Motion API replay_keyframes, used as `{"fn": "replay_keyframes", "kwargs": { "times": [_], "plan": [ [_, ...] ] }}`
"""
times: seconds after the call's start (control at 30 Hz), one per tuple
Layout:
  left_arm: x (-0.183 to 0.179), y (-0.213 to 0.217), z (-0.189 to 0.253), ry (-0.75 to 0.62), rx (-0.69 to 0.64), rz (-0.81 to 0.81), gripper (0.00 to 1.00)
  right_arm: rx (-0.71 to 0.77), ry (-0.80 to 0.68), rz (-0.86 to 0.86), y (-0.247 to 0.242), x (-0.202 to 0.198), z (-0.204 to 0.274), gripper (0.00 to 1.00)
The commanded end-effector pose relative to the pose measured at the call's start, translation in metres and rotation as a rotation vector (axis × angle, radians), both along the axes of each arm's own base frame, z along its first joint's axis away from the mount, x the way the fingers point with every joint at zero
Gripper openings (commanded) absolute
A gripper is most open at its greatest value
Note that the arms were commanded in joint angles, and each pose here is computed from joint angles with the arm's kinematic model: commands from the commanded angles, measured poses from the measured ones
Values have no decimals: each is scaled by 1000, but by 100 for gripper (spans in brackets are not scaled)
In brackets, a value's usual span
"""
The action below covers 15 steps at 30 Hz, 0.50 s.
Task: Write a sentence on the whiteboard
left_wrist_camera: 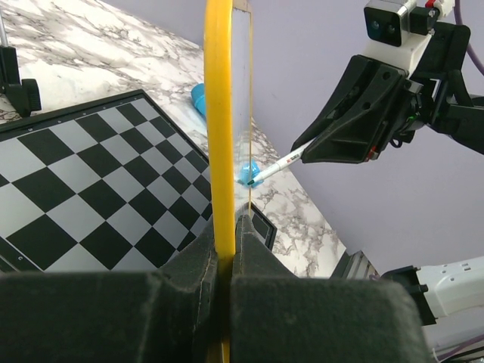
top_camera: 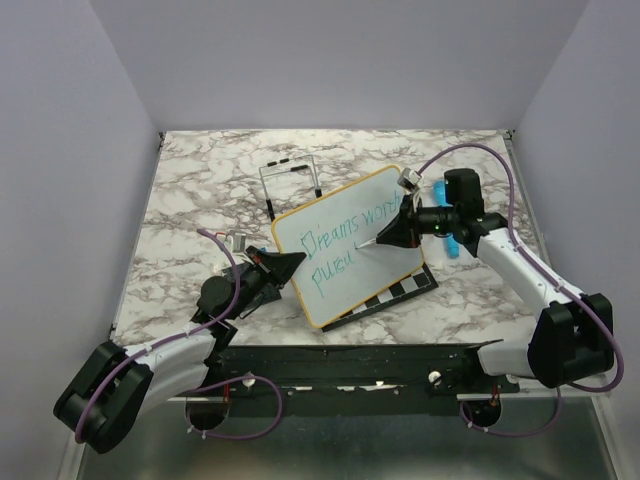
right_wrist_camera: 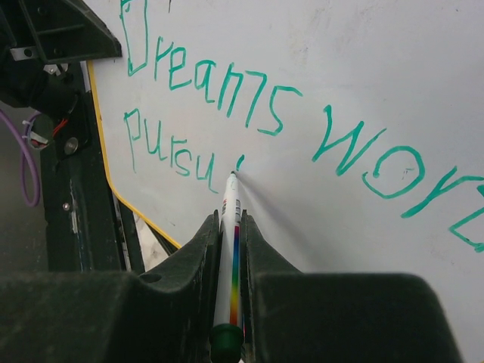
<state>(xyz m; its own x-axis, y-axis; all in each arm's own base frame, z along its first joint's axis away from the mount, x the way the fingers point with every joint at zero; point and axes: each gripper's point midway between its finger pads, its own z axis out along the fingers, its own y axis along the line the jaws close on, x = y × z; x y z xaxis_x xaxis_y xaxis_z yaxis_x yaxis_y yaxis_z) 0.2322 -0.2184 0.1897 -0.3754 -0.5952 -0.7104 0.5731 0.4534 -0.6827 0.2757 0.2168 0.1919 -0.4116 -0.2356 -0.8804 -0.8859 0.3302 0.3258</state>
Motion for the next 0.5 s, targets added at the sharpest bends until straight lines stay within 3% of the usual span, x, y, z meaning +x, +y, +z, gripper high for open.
{"fn": "replay_keyframes", "kwargs": {
  "times": [0.0, 0.47],
  "plan": [
    [-1, 0, -10, -37, 75, -2, 0, 3, 21, 20, 1, -4, -5, 1],
    [-1, 0, -10, -39, 72, -4, 0, -35, 30, -22, 2, 2, -11, 1]
  ]
}}
